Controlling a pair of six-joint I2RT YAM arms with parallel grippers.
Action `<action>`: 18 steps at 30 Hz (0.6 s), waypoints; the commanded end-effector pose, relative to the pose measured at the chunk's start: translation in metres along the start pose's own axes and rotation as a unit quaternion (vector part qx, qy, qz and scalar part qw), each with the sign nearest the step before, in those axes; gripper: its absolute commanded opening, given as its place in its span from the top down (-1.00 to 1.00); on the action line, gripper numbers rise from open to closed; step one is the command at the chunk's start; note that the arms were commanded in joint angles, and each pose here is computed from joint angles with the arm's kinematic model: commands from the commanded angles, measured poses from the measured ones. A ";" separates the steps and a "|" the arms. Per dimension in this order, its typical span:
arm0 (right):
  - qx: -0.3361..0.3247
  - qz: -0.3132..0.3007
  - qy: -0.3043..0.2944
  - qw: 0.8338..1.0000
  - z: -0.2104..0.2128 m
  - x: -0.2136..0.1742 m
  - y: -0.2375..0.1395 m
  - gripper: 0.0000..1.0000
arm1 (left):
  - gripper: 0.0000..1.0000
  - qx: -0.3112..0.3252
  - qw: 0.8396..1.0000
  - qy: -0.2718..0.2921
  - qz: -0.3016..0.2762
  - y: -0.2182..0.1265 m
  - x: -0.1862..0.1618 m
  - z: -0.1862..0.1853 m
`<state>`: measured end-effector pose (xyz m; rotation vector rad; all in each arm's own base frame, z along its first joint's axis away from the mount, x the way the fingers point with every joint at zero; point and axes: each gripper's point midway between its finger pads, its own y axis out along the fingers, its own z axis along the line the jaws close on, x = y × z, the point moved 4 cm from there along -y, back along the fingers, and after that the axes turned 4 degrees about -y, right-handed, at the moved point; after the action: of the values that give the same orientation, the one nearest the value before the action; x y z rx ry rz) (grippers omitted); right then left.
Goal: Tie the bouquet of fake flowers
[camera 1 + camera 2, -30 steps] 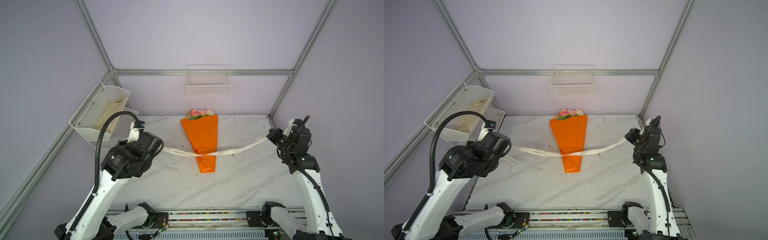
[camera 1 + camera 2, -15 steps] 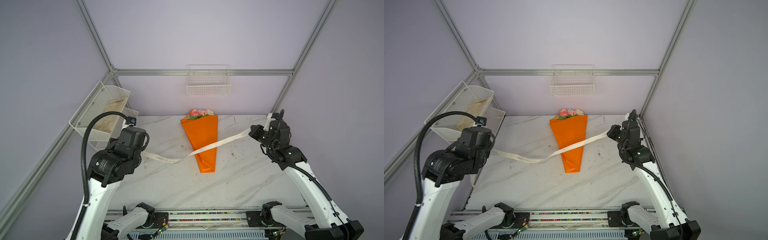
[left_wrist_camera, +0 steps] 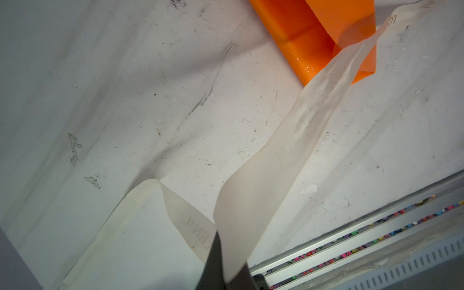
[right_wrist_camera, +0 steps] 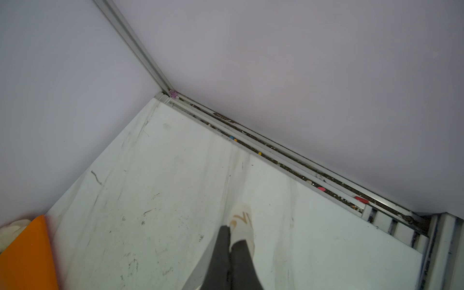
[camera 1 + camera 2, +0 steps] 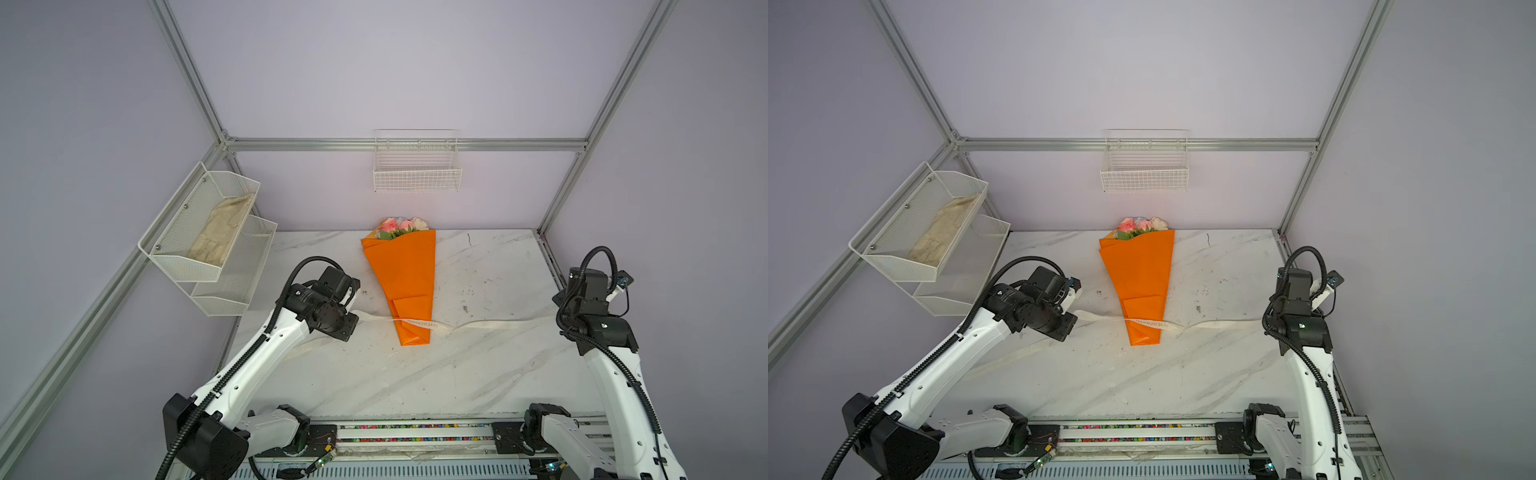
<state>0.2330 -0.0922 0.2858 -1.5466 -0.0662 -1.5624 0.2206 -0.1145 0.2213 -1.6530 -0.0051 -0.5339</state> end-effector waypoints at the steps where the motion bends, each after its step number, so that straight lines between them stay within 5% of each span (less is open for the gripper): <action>1: -0.034 -0.049 0.030 0.998 -0.018 0.021 -0.017 1.00 | 1.00 -0.048 0.998 -0.011 -0.045 -0.022 -0.005 -0.011; 6: -0.065 -0.051 0.029 0.996 -0.023 0.017 -0.009 1.00 | 0.90 -0.081 0.996 0.004 -0.049 -0.015 -0.005 -0.020; 7: -0.071 -0.051 0.030 0.996 -0.024 0.015 -0.006 1.00 | 0.76 -0.086 0.996 0.002 -0.038 -0.011 -0.005 -0.021; 10: -0.081 -0.047 0.028 0.995 -0.021 0.010 0.005 1.00 | -0.09 -0.059 0.998 -0.025 0.004 0.002 -0.002 -0.016; 15: -0.078 -0.044 0.024 0.996 -0.012 0.013 0.021 1.00 | -0.46 -0.040 0.990 -0.131 -0.016 0.012 0.000 -0.009; 18: -0.063 -0.036 0.023 0.997 -0.005 0.012 0.026 1.00 | -0.60 0.007 0.969 -0.241 -0.046 0.017 -0.009 0.008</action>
<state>0.2422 -0.1152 0.2759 -1.6534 0.0265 -1.6569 0.2209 -0.1215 0.2036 -1.7560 -0.1864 -0.3291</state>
